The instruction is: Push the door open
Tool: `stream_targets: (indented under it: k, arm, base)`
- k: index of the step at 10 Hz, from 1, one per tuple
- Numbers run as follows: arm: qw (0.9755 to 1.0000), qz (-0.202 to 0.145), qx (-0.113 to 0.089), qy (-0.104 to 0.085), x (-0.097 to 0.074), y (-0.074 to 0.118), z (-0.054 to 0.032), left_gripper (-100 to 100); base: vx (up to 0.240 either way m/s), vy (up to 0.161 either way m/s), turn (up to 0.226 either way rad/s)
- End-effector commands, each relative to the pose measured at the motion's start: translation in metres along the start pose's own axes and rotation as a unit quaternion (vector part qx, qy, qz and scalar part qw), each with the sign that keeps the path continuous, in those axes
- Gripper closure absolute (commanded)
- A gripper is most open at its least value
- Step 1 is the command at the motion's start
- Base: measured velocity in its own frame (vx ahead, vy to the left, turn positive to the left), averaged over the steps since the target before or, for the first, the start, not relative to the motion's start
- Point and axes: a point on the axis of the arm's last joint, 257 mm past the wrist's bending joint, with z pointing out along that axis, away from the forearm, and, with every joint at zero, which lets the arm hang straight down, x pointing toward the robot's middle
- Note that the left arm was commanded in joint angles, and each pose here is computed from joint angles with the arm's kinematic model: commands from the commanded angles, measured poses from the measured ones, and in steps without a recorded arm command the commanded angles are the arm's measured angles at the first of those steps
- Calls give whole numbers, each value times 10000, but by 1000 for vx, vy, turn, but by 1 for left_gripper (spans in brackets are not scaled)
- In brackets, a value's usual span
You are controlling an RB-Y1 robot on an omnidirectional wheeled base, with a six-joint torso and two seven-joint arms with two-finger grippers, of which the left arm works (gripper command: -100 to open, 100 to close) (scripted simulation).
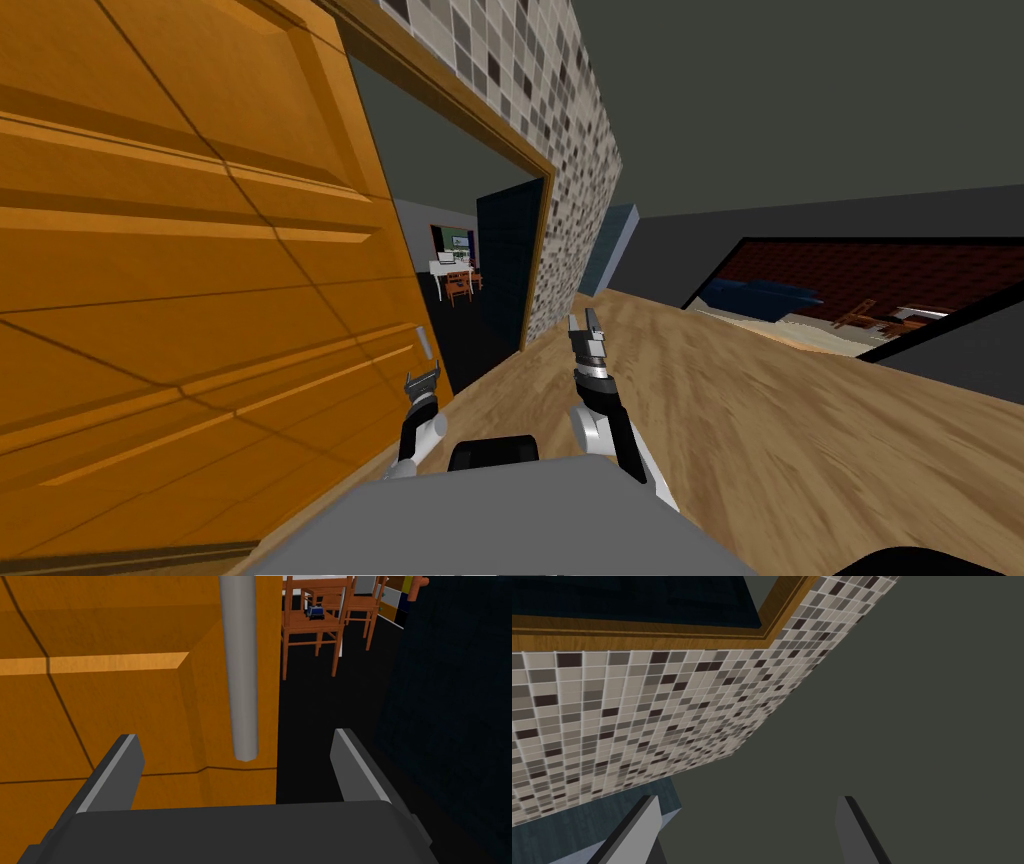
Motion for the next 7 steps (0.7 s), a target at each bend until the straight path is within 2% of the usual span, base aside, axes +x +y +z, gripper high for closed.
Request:
stream_targets:
  k: [1, 4, 7]
  arm:
    - [10000, 0, 0, 0, 0, 0, 0, -100]
    - [10000, 64, 49, 46, 8, -146, 47, -100]
    - [9999, 71, 87, 47, -6, -219, 50, -100]
  base:
    - [18, 18, -13]
    - [117, 69, -23]
    - [165, 101, -29]
